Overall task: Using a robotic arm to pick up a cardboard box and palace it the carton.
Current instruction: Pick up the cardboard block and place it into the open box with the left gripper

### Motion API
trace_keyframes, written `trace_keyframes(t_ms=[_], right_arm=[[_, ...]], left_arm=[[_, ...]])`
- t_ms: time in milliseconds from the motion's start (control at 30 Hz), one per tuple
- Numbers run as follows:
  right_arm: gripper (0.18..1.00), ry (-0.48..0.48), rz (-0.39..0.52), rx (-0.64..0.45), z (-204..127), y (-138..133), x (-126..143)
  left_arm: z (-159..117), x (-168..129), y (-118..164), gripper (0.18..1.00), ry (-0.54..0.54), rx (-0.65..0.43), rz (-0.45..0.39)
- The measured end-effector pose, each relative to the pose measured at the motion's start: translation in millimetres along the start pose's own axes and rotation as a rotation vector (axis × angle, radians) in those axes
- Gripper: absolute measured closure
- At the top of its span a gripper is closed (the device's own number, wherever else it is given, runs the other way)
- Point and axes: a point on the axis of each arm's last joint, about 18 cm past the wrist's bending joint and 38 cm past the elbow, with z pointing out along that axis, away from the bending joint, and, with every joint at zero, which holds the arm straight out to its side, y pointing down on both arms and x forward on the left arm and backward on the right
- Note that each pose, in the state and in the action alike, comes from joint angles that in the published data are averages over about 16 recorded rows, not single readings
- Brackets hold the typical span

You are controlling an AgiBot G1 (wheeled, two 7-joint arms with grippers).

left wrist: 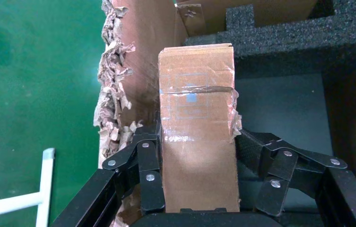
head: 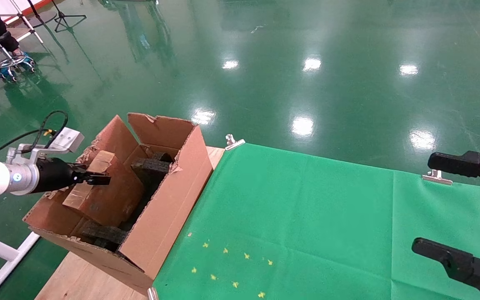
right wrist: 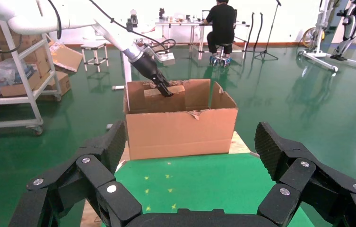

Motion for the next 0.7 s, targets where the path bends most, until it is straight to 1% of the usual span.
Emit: trace_keyframes(t_ms=[300,500,700], right_arm=[[0.178,0.000,0.000,0.000,0.0,0.0,0.0],[0.178,0.000,0.000,0.000,0.0,0.0,0.0],[0.178,0.000,0.000,0.000,0.0,0.0,0.0]], left_arm=[[1.8,1.4,0.3,0.723,0.005,0.003,-0.005],[0.7,1.4,-1.3,0.666,0.005,0.005,-0.005],[-3.8,3.2,-13.2,0.576,0.012,0.038,0.008]])
